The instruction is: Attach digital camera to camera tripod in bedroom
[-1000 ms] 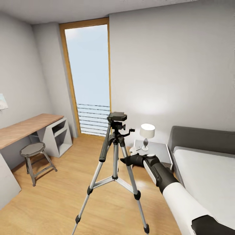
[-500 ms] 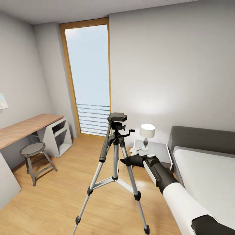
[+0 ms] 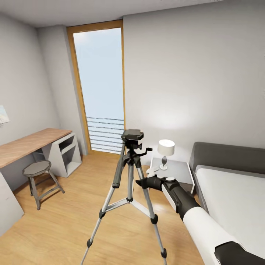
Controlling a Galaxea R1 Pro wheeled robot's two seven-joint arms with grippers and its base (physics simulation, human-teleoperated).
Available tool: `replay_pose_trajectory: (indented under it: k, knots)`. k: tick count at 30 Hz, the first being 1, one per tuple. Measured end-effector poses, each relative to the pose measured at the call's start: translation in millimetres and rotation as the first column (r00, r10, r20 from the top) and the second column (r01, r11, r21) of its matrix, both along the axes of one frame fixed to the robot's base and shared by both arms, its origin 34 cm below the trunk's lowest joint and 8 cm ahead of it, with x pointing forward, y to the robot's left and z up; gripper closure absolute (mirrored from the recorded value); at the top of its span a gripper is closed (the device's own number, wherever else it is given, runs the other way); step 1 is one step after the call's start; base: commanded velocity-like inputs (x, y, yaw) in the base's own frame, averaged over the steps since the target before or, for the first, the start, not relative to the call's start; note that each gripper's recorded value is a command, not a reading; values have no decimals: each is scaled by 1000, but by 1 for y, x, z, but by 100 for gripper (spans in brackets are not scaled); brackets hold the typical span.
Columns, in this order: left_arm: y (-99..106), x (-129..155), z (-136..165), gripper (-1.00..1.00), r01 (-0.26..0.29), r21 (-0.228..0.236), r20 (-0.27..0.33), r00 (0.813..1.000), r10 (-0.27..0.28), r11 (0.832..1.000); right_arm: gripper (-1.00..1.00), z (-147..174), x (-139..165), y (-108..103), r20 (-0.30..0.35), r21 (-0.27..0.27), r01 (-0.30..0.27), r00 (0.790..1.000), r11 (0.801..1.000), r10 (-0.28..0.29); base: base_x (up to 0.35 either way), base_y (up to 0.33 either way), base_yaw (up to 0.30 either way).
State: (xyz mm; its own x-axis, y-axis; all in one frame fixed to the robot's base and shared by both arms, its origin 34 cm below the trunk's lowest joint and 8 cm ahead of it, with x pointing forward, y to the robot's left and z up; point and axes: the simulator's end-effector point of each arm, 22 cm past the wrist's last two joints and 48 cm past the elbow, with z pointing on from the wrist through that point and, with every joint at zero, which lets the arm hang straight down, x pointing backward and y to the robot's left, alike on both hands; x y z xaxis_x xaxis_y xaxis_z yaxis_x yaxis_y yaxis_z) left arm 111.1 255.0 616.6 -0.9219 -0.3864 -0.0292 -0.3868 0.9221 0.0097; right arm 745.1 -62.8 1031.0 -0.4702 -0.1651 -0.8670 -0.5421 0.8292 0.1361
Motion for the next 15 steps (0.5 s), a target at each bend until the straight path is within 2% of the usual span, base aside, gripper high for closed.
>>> replay_pose_trajectory:
  k: [15]
  knots:
    - [0, 0, 0, -100, 0, 0, 1, 1000, 0, 1000, 100, 3, 2, 1, 18, 7, -1, 1000, 1000, 0, 0, 0, 0]
